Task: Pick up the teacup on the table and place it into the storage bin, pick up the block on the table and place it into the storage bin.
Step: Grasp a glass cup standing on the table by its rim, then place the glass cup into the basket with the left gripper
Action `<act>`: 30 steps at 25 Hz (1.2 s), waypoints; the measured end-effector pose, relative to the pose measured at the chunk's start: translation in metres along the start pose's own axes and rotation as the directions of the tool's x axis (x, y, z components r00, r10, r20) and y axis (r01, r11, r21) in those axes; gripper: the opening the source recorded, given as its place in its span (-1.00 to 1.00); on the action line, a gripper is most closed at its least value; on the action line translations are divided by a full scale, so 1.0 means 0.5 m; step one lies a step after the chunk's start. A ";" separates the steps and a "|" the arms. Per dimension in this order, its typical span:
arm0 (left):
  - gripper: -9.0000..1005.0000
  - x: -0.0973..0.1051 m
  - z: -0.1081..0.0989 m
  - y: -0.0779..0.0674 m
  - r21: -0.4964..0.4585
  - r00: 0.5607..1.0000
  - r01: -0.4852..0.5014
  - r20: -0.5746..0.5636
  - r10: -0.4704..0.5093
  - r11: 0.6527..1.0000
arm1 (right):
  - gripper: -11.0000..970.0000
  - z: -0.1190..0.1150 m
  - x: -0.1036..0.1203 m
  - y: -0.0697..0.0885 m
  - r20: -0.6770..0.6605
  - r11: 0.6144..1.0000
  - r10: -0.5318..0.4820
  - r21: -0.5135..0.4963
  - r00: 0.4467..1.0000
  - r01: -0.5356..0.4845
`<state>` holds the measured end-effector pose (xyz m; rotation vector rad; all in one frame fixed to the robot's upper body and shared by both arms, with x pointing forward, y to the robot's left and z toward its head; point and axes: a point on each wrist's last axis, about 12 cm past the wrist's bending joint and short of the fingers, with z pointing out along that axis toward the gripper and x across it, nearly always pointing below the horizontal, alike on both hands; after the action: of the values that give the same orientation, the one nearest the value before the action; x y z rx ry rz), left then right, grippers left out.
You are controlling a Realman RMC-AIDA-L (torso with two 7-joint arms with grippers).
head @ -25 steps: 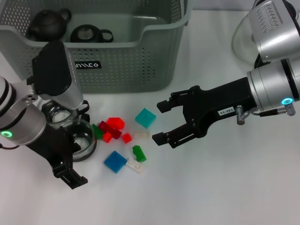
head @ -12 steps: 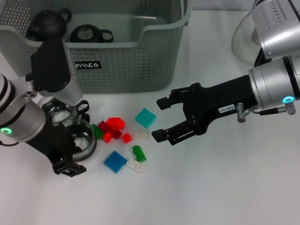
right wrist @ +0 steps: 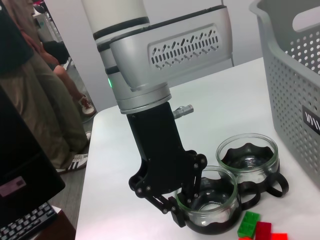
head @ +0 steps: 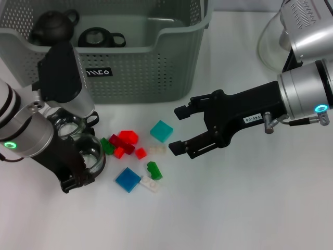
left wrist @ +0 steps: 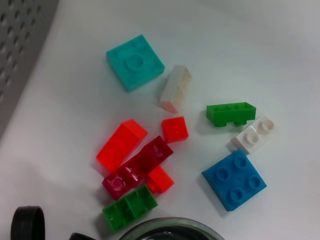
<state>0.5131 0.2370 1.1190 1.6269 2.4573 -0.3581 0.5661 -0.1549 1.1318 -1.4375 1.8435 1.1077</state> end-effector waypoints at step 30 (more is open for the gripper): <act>-0.89 -0.029 -0.263 0.080 0.308 0.772 0.098 0.577 -0.268 0.946 | 0.95 -0.024 0.051 0.001 0.024 0.999 0.052 0.017 0.998 -0.052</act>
<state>0.5543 0.2779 1.2443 1.0830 2.1047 -1.0955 0.5591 -0.1780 1.1171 -1.3679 1.8788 1.1263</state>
